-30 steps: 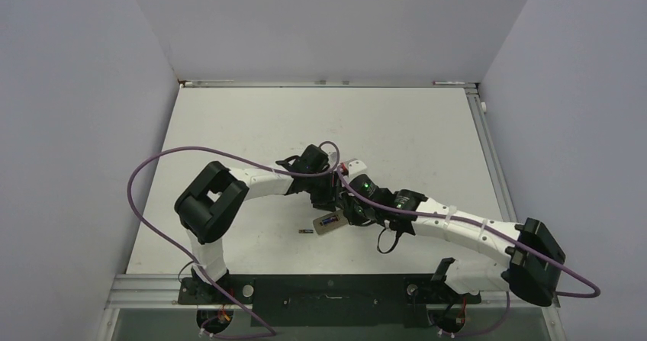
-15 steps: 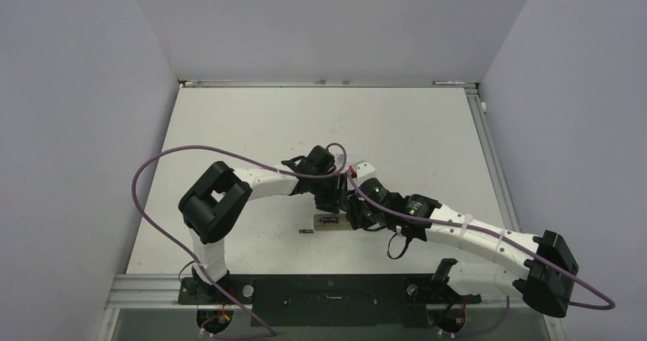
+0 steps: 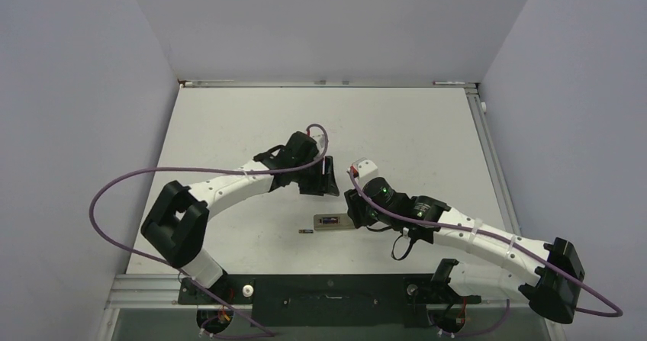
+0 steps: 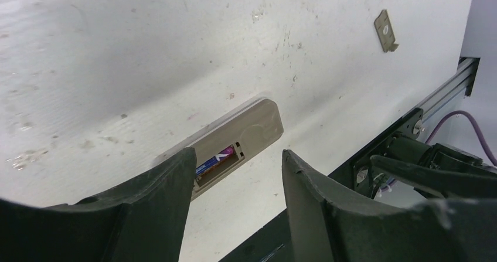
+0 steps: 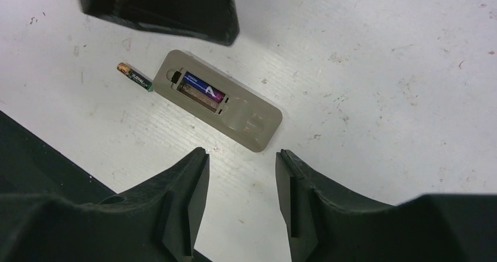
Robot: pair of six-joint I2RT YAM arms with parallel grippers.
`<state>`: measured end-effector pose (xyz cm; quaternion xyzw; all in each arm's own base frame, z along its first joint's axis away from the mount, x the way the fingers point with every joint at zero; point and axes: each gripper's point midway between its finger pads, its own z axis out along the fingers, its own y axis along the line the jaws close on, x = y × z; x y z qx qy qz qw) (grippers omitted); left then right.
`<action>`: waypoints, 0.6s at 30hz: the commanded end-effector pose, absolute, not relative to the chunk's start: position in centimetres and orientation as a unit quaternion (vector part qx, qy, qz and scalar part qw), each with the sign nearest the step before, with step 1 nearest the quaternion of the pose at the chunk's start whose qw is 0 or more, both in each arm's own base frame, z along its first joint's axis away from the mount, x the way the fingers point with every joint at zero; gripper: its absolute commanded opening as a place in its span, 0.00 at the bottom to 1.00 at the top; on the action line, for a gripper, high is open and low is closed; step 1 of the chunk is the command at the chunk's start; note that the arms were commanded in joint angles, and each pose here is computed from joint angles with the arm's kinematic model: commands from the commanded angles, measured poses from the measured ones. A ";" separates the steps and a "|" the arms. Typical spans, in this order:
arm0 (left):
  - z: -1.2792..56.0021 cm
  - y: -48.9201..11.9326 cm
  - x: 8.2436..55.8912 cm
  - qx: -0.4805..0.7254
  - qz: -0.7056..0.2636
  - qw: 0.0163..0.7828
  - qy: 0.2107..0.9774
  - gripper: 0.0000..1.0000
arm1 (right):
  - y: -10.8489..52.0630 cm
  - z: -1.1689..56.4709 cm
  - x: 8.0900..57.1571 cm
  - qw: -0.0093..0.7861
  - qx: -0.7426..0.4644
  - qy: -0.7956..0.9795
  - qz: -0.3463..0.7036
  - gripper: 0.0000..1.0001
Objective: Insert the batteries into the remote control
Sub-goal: Adjust the remote control at the center of the board.
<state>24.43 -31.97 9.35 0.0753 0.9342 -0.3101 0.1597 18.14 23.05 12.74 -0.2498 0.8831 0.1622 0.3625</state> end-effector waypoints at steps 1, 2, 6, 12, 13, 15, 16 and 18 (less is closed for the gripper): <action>11.5 -28.8 25.2 0.062 -0.286 0.206 0.934 0.53 | 23.5 14.8 19.4 0.401 -0.248 0.866 0.170 0.48; 11.8 -28.3 25.1 0.059 -0.286 0.212 0.933 0.53 | 23.5 14.9 19.5 0.403 -0.242 0.865 0.174 0.50; 12.5 -26.5 24.2 0.054 -0.282 0.221 0.932 0.53 | 24.0 14.9 19.5 0.402 -0.230 0.864 0.197 0.56; 11.6 -24.7 21.8 0.045 -0.278 0.213 0.935 0.53 | 25.3 14.2 19.1 0.378 -0.226 0.870 0.221 0.51; 11.4 -24.4 21.5 0.043 -0.277 0.212 0.936 0.53 | 25.6 14.1 18.9 0.374 -0.225 0.870 0.228 0.50; 10.8 -23.9 20.9 0.040 -0.272 0.209 0.938 0.53 | 26.2 13.7 18.8 0.365 -0.222 0.872 0.238 0.45; 10.6 -23.6 20.7 0.038 -0.272 0.208 0.939 0.53 | 26.5 13.5 18.6 0.360 -0.222 0.873 0.244 0.42; 10.1 -23.4 20.3 0.034 -0.272 0.206 0.939 0.52 | 27.2 13.1 18.0 0.348 -0.225 0.873 0.258 0.38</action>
